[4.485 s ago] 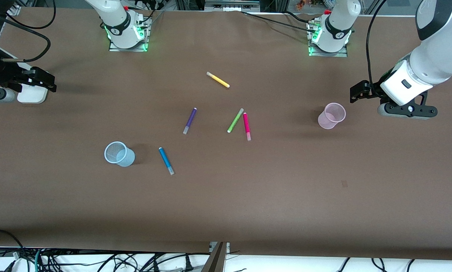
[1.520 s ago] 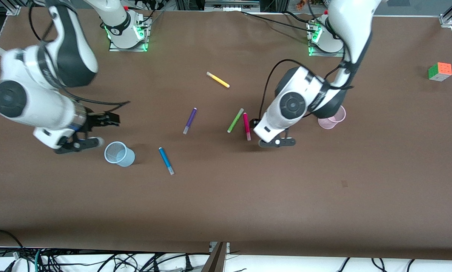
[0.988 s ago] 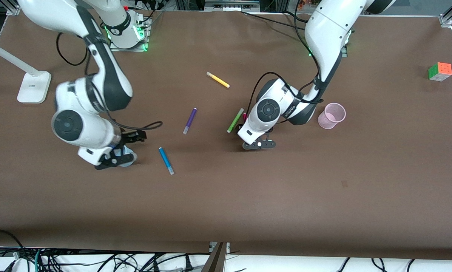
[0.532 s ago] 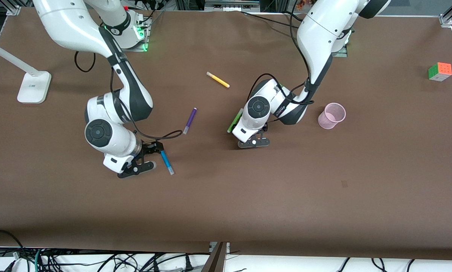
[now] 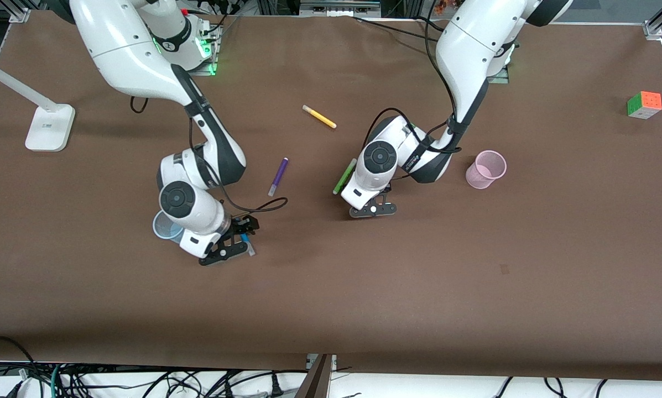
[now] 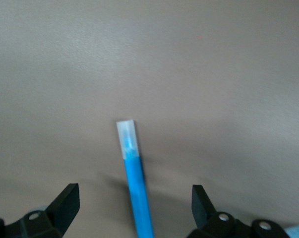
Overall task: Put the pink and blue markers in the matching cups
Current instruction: 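Close the left gripper on the pink marker while the right gripper grasps the blue marker, then lift the pink marker over the pink cup while the right gripper carries blue marker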
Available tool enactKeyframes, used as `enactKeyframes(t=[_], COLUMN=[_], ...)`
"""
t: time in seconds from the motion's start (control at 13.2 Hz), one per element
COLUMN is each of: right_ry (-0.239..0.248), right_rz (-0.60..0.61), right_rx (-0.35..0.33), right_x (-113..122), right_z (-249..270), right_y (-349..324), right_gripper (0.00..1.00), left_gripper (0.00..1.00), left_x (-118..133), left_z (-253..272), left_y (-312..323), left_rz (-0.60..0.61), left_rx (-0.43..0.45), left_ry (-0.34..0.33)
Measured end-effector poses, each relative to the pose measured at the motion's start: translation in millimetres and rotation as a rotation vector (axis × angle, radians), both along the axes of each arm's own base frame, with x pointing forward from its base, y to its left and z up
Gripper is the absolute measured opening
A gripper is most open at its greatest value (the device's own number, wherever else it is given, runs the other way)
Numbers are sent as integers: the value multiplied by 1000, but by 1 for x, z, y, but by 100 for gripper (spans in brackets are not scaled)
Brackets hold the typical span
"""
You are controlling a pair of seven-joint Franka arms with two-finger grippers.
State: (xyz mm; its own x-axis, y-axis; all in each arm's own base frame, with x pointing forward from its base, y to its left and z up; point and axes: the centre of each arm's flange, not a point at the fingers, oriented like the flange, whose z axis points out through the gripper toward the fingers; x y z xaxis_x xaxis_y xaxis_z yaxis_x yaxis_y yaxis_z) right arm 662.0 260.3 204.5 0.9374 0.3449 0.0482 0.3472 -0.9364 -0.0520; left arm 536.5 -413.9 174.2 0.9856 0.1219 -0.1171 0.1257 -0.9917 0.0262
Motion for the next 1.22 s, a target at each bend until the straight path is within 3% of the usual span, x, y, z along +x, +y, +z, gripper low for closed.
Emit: enactKeyframes(t=[0.08, 0.23, 0.46, 0.61, 0.84, 0.99, 1.06, 1.22], right_ry=[-7, -22, -40, -47, -55, -61, -67, -90], right_rz=[3, 5, 6, 10, 10, 13, 14, 22], right_rx=[3, 9, 17, 19, 21, 23, 25, 31], right_x=[-1, -1, -1, -1, 1, 3, 4, 11], right_z=[-6, -16, -27, -31, -27, -24, -21, -8], right_y=[3, 6, 8, 10, 10, 12, 13, 14], right_gripper=[100, 100, 98, 84, 43, 22, 17, 17], left_gripper=[17, 18, 18, 18, 18, 18, 18, 18], left_x=[3, 11, 36, 50, 67, 78, 82, 87], left_z=[2, 17, 81, 129, 177, 194, 199, 204], left_y=[2, 9, 44, 85, 151, 194, 213, 238], left_rz=[4, 13, -27, -93, -262, -387, -440, -536], left_rx=[0, 12, 35, 46, 32, 6, -6, -28], left_ry=[-2, 3, 19, 42, 71, 78, 81, 83])
